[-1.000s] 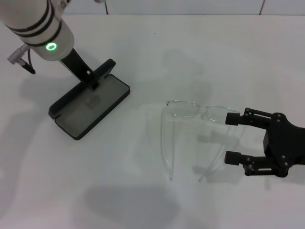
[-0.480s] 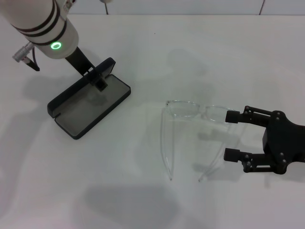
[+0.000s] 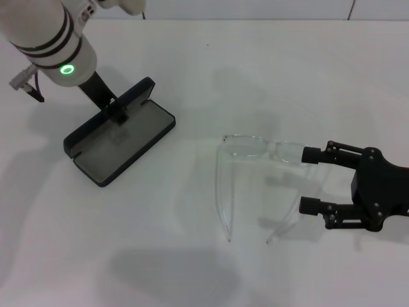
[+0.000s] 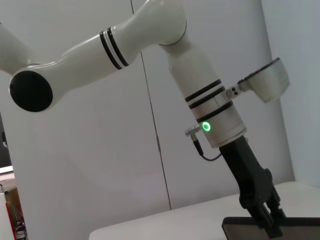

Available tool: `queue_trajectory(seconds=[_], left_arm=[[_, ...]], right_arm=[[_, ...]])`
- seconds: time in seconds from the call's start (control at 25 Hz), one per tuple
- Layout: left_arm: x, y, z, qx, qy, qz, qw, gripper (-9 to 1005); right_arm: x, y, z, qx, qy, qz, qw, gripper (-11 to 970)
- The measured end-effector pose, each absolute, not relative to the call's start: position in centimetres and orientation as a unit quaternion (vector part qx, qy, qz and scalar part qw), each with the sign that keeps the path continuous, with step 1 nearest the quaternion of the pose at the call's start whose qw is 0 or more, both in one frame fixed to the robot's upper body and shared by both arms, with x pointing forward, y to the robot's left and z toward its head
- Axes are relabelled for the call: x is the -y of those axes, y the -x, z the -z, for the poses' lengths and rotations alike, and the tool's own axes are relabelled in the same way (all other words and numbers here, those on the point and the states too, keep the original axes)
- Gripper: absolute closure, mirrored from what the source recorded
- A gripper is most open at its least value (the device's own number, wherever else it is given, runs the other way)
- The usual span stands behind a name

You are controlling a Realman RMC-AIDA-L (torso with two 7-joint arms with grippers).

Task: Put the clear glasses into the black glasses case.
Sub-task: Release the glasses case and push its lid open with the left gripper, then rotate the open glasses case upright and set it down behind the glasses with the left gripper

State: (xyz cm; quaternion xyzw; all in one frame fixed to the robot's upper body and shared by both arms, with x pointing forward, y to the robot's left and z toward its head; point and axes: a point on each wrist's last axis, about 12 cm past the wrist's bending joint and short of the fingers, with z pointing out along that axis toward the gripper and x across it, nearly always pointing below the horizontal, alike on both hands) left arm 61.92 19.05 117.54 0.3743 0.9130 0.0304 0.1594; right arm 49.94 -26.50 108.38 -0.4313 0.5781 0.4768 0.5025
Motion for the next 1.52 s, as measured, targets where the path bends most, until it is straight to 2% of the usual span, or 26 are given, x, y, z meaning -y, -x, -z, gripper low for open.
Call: queue_trajectory(seconds=[0.16, 0.44, 0.52, 0.88, 1.12, 1.52], left_arm=[[-19.4, -61.9, -118.0, -0.911, -0.371, -0.032, 0.175, 464], [-19.2, -61.4, -117.9, -0.9, -0.394, -0.033, 0.182, 703], [-19.1, -61.4, -117.7, -0.892, -0.41, -0.034, 0.188, 799], [-16.7, -60.6, -118.0, -0.812, -0.52, -0.064, 0.255, 779], [-14.1, -60.0, -117.5, -0.758, -0.587, -0.084, 0.272, 766], [-11.8, -59.2, -116.7, -0.707, -0.648, -0.098, 0.268, 744]], right_arm=[[26.8, -50.1, -108.6, -0.576, 0.423, -0.474, 0.514, 128], [26.8, -50.1, -108.7, -0.574, 0.422, -0.474, 0.518, 128], [26.8, -50.1, -108.7, -0.574, 0.422, -0.474, 0.518, 129], [27.1, -49.7, -108.6, -0.574, 0.413, -0.477, 0.522, 129], [27.2, -49.2, -108.5, -0.572, 0.407, -0.483, 0.524, 129], [27.3, -48.8, -108.4, -0.57, 0.4, -0.487, 0.527, 130]])
